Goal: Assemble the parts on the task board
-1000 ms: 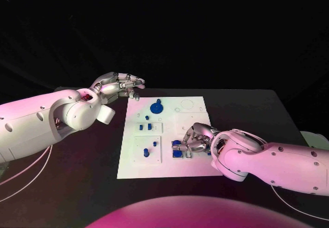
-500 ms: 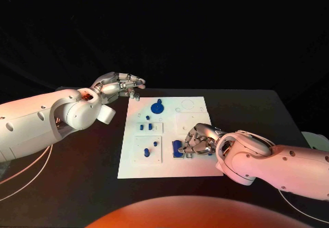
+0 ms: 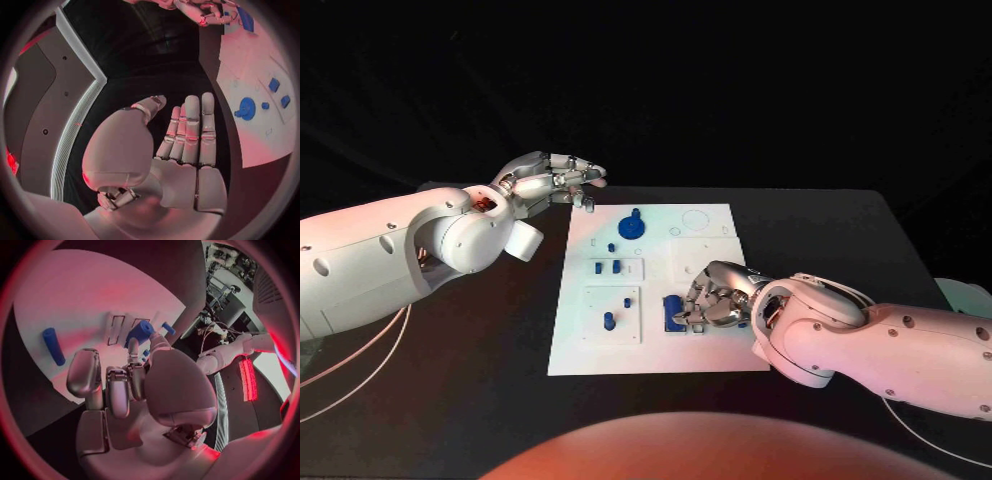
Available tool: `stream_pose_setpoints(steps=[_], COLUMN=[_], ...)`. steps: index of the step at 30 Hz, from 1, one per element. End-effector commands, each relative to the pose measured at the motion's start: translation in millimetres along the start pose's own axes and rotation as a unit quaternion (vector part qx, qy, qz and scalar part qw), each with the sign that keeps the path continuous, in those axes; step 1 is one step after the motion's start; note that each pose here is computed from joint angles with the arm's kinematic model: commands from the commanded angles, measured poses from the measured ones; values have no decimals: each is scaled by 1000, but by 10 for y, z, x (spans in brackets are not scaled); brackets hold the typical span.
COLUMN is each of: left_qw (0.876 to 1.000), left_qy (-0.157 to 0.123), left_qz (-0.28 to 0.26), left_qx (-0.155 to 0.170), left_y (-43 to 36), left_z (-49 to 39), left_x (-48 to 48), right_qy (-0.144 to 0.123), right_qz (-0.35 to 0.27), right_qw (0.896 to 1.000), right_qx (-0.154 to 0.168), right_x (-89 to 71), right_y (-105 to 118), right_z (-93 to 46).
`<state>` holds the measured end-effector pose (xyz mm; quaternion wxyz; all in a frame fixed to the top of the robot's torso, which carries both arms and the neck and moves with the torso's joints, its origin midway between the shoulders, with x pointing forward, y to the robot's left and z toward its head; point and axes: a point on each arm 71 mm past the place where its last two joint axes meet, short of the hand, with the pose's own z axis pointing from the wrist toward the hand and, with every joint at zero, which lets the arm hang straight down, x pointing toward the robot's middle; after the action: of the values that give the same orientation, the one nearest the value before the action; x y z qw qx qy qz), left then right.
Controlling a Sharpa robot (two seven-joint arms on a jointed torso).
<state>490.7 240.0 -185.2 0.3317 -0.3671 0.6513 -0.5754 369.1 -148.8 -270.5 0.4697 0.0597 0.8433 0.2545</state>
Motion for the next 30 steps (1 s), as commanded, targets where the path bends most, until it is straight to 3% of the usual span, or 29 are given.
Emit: stream_pose_setpoints(steps=[1,18,23,30], left_qw=[1000,1000,1000,1000], left_qy=[9,2,-2,-3], left_qz=[0,1,2,2], left_qx=[4,1,2,5], left_y=[-12,0,0,-5], left_z=[4,-1,-5,-11], left_x=[23,-31,-48,-49], right_qy=[6,11,-11,-59], right_qz=[-15,2,16,37], right_qw=[1000,1000,1000,998], right_qx=[1,14,15,8], right_x=[12,10,-56,-270], right_y=[-14,-86,-148,-264], right_z=[32,51,-17,-152])
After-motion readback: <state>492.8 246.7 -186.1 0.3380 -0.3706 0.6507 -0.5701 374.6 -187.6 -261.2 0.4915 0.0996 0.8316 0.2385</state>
